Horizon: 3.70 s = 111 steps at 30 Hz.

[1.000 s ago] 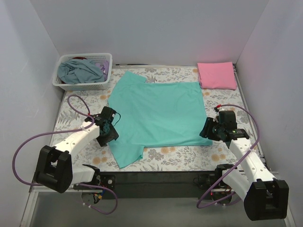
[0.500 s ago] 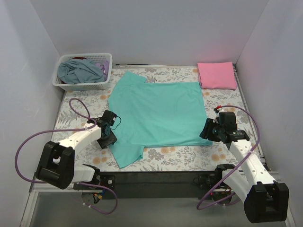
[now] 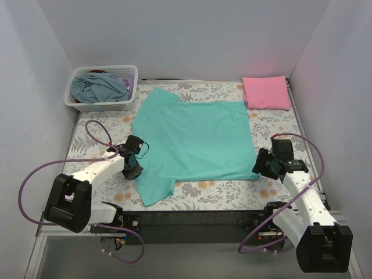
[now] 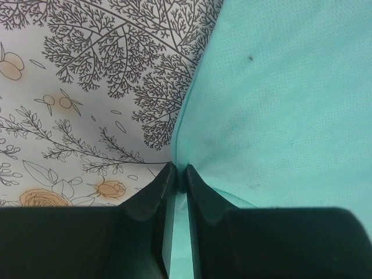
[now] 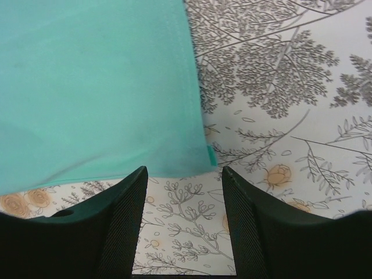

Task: Fold and stack the t-shirts
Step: Fold the tshirt

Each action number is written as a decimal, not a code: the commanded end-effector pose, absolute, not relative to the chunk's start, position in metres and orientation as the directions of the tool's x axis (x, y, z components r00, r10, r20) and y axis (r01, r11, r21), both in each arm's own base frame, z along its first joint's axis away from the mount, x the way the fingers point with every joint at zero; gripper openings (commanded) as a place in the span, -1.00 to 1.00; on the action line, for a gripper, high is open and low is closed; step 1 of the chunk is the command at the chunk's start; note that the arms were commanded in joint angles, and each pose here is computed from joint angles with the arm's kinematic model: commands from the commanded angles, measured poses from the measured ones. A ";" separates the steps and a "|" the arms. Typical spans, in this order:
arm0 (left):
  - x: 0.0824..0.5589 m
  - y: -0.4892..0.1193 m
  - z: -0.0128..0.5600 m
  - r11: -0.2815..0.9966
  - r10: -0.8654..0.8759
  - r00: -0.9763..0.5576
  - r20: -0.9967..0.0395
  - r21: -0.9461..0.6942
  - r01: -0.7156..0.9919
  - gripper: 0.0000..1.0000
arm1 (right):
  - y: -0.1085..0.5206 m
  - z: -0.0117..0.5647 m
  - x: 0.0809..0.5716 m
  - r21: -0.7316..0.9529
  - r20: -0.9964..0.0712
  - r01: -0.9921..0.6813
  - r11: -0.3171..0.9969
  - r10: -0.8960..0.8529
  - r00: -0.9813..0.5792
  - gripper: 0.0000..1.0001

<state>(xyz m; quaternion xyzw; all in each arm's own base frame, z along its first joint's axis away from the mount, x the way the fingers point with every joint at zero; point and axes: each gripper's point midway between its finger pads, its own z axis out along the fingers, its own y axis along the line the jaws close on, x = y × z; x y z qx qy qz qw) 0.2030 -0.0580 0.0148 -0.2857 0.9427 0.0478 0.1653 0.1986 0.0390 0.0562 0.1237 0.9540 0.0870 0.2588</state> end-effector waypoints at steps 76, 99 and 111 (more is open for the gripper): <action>0.316 -0.058 0.094 0.826 -0.553 -0.728 -0.406 -0.150 -0.544 -1.00 | 0.015 0.107 0.313 0.355 -0.477 0.257 0.899 0.410 -0.777 -0.97; 0.346 -0.047 0.075 0.792 -0.600 -0.704 -0.379 -0.158 -0.590 -1.00 | 0.036 0.085 0.378 0.325 -0.455 0.169 0.930 0.311 -0.834 -0.97; 0.349 -0.040 0.076 0.793 -0.593 -0.695 -0.406 -0.146 -0.592 -1.00 | 0.032 0.085 0.380 0.301 -0.474 0.172 0.938 0.304 -0.826 -0.97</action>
